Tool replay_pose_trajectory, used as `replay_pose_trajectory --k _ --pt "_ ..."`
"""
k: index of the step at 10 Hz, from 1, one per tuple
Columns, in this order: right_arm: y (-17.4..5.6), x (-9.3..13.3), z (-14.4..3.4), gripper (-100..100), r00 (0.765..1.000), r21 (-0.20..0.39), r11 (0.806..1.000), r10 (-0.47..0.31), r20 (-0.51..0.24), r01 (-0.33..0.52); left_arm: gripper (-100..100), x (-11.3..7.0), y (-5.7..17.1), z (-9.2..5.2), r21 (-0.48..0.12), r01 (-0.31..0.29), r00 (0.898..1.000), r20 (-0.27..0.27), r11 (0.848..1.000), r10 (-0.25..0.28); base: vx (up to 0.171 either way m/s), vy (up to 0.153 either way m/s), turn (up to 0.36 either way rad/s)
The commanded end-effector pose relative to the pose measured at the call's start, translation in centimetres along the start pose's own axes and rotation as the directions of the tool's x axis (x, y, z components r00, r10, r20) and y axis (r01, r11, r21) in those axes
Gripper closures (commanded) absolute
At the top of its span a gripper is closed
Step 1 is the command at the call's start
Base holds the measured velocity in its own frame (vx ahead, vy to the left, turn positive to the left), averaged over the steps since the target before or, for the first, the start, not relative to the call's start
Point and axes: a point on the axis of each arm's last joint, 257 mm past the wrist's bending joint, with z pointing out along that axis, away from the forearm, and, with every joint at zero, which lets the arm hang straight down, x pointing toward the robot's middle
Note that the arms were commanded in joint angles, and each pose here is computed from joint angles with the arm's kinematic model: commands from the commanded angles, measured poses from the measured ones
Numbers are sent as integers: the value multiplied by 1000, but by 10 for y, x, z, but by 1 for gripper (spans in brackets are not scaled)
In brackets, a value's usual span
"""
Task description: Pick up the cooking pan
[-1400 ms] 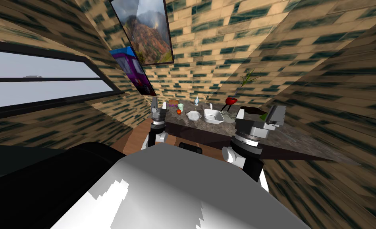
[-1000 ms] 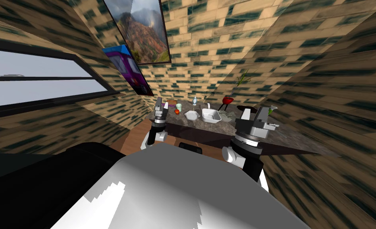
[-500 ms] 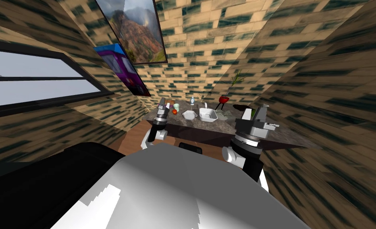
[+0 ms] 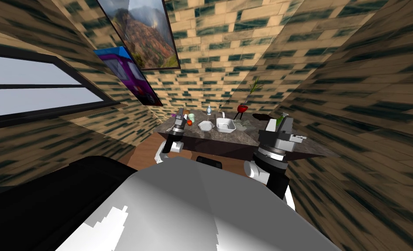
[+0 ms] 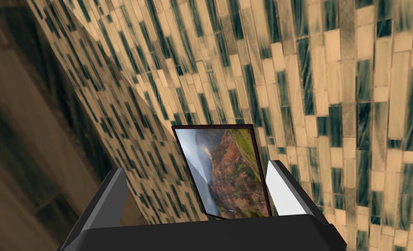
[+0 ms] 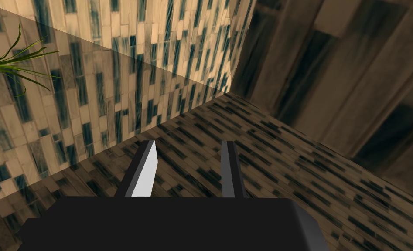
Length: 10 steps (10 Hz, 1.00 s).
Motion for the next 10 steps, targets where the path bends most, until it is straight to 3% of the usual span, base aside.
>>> replay_pose_trajectory --k 1,5,10 --pt "0 0 0 0 1000 0 1000 0 0 0 -100 -1 9 5 -33 -6 1000 -3 999 6 4 -50 -88" --pt "0 0 0 0 1000 0 1000 0 0 0 -100 -2 31 8 -112 -12 1000 -4 994 12 2 -39 -46" --pt "0 0 0 0 1000 0 1000 0 0 0 -100 -6 60 11 -217 -23 1000 -3 976 23 2 -40 -57"
